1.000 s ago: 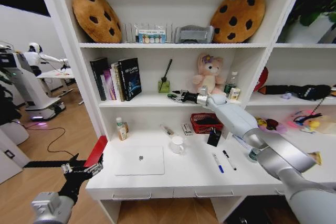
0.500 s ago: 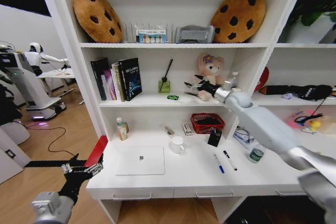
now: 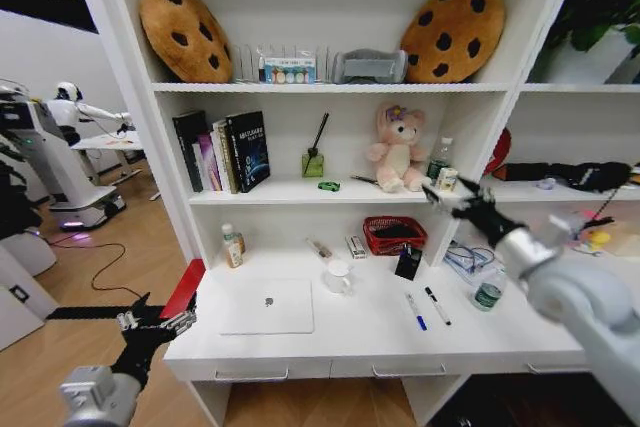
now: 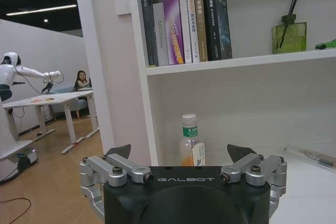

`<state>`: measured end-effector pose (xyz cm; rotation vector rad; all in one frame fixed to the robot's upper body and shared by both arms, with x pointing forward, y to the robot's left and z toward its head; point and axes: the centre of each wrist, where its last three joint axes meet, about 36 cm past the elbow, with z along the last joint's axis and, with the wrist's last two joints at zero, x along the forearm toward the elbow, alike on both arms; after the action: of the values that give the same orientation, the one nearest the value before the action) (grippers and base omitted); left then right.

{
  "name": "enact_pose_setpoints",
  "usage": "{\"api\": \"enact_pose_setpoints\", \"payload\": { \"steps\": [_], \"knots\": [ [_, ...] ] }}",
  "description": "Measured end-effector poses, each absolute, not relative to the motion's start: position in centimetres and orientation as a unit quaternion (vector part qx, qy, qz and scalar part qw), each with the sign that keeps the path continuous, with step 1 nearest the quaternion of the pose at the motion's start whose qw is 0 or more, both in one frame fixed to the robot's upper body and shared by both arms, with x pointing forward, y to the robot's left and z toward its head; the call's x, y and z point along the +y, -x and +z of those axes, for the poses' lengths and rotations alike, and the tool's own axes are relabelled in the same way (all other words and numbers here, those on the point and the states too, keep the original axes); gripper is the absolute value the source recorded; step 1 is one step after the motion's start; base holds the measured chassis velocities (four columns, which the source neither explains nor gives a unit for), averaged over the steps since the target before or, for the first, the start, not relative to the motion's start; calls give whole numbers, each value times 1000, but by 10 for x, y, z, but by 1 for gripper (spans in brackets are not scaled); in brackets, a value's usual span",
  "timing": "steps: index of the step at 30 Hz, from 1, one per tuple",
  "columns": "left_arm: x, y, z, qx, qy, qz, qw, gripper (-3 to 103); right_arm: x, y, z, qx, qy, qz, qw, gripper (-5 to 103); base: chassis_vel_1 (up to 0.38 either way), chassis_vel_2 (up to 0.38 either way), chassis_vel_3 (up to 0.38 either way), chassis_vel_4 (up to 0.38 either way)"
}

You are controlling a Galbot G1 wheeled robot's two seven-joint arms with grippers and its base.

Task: Organize the objects on the table.

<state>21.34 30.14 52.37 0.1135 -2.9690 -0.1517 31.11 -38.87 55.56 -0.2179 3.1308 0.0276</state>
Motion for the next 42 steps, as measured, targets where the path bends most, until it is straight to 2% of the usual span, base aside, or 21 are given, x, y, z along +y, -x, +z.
{"api": "enact_pose_setpoints", "payload": {
  "steps": [7,8,13,19,28,39,42],
  "knots": [
    [301,-213,524,-995,-38,-51,83,100,-380,-255,501,998,3,49,-47,100,0,0,0,0],
    [301,-213,524,-995,-38,-51,83,100,-373,-234,478,995,-27,71,-58,100,-25,-60,51,52],
    [301,-213,524,-995,-38,-51,83,100,-372,-224,461,994,-40,82,-66,100,-78,-101,85,73],
    [301,-213,524,-995,-38,-51,83,100,-370,-238,457,994,-24,84,-64,100,-160,-205,191,181],
    [301,-213,524,-995,-38,-51,83,100,-320,-280,435,990,20,107,-88,100,-223,-228,224,212],
    [301,-213,524,-995,-38,-51,83,100,-283,-359,416,969,5,110,-219,100,19,10,-1,-18],
    [301,-213,524,-995,-38,-51,83,100,-274,-370,406,965,-4,113,-236,100,0,0,0,0]
  ]
}}
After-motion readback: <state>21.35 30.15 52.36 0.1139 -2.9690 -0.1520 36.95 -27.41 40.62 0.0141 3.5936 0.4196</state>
